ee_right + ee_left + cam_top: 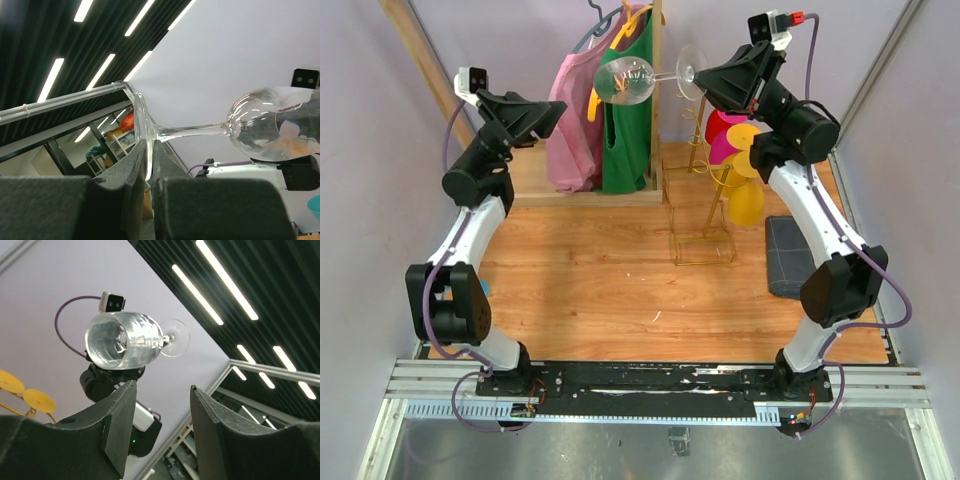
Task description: Place the wine glass upside down on the wine glass rack
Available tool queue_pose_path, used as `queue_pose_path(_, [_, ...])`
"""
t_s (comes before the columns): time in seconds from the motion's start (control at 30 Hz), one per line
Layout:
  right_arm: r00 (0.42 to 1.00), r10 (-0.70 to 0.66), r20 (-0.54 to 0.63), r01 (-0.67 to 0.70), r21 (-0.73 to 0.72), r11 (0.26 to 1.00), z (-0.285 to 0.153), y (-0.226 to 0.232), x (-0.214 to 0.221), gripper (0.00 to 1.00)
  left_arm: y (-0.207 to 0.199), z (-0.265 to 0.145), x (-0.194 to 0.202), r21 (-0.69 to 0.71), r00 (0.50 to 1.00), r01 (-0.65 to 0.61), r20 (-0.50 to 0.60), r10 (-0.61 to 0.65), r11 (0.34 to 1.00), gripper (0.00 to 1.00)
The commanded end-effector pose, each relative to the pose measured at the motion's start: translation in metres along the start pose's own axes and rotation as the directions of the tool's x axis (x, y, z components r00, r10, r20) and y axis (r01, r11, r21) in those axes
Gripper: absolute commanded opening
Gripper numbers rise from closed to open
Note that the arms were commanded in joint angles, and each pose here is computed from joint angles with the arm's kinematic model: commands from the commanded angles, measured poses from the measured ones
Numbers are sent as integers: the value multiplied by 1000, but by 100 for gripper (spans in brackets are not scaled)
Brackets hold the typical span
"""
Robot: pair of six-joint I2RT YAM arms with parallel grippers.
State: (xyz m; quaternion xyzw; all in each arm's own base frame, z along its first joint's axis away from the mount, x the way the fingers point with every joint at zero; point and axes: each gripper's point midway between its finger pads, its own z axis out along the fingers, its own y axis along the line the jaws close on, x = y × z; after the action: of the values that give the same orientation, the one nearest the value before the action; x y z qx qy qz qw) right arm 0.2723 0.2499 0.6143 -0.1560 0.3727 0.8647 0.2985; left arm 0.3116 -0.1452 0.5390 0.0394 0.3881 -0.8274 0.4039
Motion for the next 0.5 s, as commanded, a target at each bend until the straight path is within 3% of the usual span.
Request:
queue_pose_path(0.0, [992, -126, -28, 125, -25, 992, 1, 39, 10, 1, -44, -3, 37, 58, 965, -227, -125, 232, 972, 52])
queue_pose_path(0.37, [992, -102, -81, 116, 198, 973, -14, -1, 26, 1, -41, 7, 36, -206, 948, -314, -122, 294, 927, 52])
queue_pose_path(0.47, [989, -100, -105, 125, 264, 957, -18, -11, 32, 1, -40, 5, 38, -235, 962, -269, -105, 251, 934, 52])
